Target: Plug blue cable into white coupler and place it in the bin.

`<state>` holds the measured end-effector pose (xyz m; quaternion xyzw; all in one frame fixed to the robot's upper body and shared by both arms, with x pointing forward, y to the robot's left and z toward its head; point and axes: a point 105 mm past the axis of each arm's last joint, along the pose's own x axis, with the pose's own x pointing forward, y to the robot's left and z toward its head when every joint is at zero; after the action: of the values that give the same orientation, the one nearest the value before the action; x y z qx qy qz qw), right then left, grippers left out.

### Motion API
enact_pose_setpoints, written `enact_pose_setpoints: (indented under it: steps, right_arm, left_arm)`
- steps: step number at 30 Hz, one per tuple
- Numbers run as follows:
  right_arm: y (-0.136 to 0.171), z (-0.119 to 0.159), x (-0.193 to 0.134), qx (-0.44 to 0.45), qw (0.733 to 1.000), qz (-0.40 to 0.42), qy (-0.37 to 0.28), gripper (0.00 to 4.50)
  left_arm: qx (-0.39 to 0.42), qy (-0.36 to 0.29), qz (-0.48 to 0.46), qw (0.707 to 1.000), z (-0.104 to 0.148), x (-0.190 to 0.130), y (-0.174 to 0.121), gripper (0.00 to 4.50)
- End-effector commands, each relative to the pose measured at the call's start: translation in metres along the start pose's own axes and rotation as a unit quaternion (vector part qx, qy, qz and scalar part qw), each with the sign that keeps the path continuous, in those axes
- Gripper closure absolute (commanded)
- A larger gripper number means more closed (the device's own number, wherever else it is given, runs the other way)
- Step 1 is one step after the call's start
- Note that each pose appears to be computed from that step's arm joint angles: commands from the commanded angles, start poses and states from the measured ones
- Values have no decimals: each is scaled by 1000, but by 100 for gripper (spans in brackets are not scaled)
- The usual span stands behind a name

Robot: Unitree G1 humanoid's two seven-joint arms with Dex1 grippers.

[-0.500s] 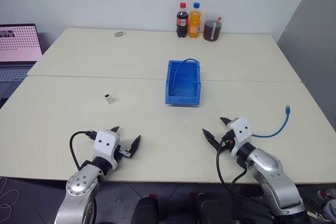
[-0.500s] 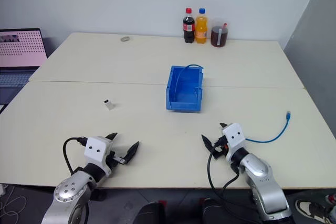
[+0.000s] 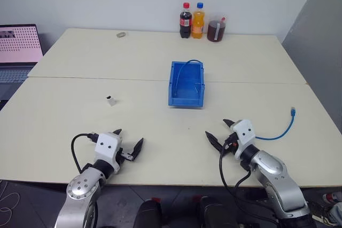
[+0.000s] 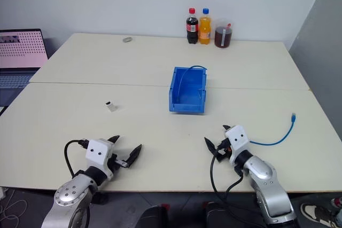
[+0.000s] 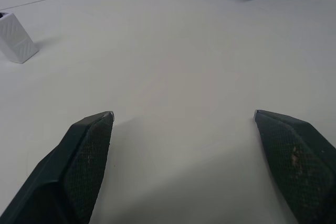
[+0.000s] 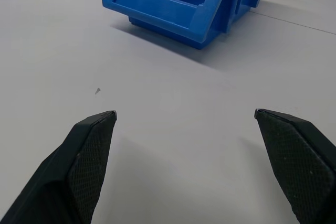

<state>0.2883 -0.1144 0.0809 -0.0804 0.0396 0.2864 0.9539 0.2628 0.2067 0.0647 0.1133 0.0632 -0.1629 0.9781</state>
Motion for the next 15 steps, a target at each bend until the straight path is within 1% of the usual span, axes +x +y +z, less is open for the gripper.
enact_pose_setpoints:
  steps: [1, 4, 10, 12, 15]
  right_arm:
    - [0, 11, 2, -13, 1000, 4, -22, 1]
    - [1, 12, 2, -14, 1000, 4, -23, 1]
    - [1, 12, 2, -16, 1000, 4, -25, 1]
    - [0, 13, 2, -17, 1000, 1, -26, 1]
    - [-1, 14, 1, -19, 999, -5, -27, 1]
  left_arm:
    - [18, -38, -7, 999, 19, -3, 1, 0]
    - [21, -46, -13, 999, 22, -4, 0, 0]
    - [-2, -51, -28, 998, 26, -5, 2, 0]
    - [-8, -51, -45, 998, 27, -5, 0, 0]
    - [-15, -64, -88, 994, 36, -4, -6, 0]
